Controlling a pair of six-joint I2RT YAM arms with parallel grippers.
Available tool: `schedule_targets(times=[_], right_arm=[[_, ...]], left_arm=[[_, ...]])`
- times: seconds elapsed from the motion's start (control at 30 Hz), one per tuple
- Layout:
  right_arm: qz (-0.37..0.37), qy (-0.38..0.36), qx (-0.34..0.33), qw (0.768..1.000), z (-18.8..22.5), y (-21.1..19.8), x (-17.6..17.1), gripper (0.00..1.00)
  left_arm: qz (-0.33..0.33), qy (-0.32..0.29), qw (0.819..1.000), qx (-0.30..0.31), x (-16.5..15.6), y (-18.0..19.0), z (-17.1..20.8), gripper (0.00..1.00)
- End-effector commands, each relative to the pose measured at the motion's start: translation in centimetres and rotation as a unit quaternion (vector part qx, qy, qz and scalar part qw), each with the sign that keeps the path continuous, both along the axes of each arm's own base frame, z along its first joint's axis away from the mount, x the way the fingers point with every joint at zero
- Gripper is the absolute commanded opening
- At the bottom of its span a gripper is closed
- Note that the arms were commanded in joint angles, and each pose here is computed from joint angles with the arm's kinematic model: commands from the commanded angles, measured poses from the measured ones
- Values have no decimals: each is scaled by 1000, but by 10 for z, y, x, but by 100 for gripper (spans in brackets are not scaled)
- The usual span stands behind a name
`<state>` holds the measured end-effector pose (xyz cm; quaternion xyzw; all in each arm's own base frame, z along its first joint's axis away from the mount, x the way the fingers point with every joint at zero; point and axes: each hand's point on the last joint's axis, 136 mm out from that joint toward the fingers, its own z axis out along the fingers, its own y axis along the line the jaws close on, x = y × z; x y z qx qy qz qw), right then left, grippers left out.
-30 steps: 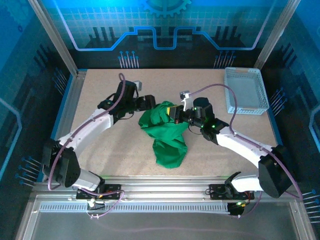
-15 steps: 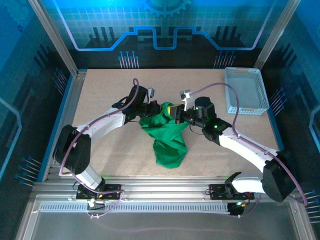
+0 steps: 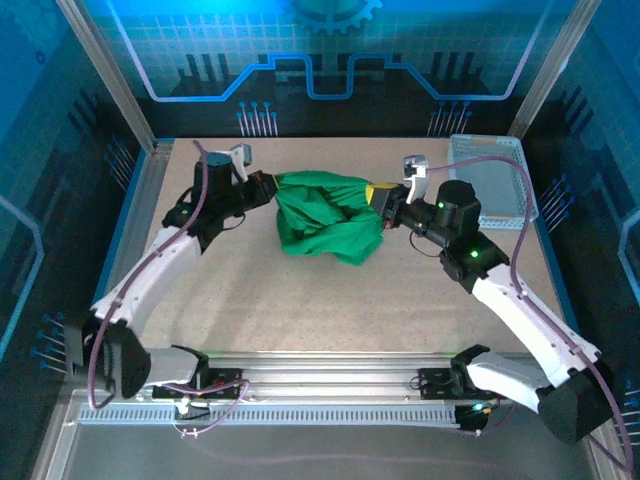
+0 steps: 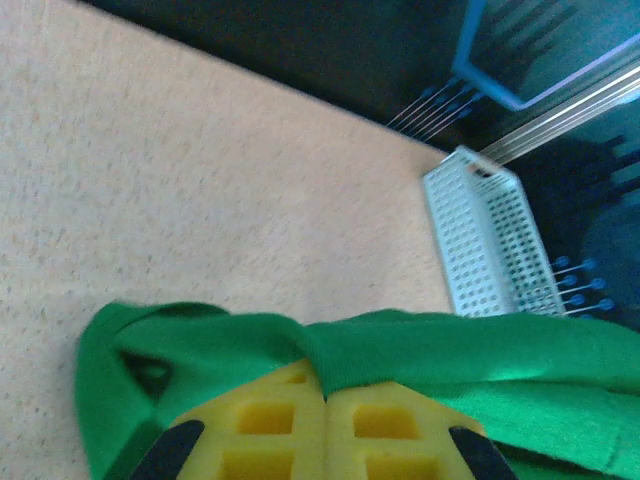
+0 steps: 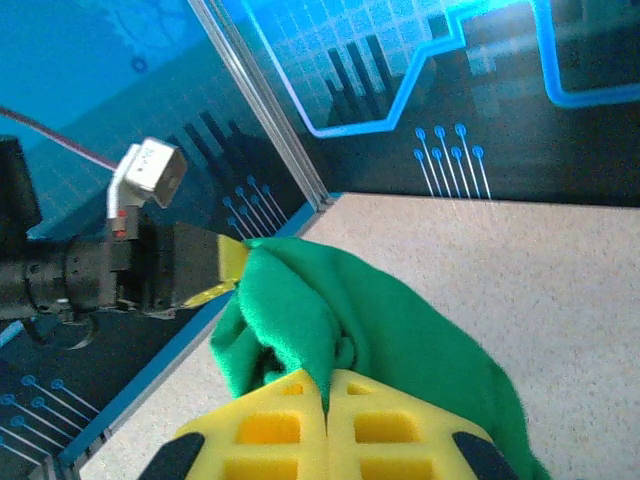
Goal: Fold the inside-out t-shirt
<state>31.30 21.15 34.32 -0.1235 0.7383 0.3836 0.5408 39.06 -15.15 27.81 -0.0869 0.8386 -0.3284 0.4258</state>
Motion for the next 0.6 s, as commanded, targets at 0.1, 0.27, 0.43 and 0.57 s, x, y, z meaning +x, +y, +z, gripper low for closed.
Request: schedule_targets(times=[0.1, 0.27, 0.43, 0.57], right_arm=[[28, 48, -2, 998, -44, 15, 9, 0], [20, 157, -39, 987, -124, 26, 31, 0], [33, 140, -41, 989, -121, 36, 25, 0], [42, 121, -56, 990, -114, 46, 18, 0]], left_arm=[[7, 156, 981, 111, 10, 1, -99, 0], [21, 268, 939, 214, 1, 10, -165, 22], [-3, 170, 965, 201, -23, -21, -118, 62], [-26, 166, 974, 151, -45, -50, -108, 72]])
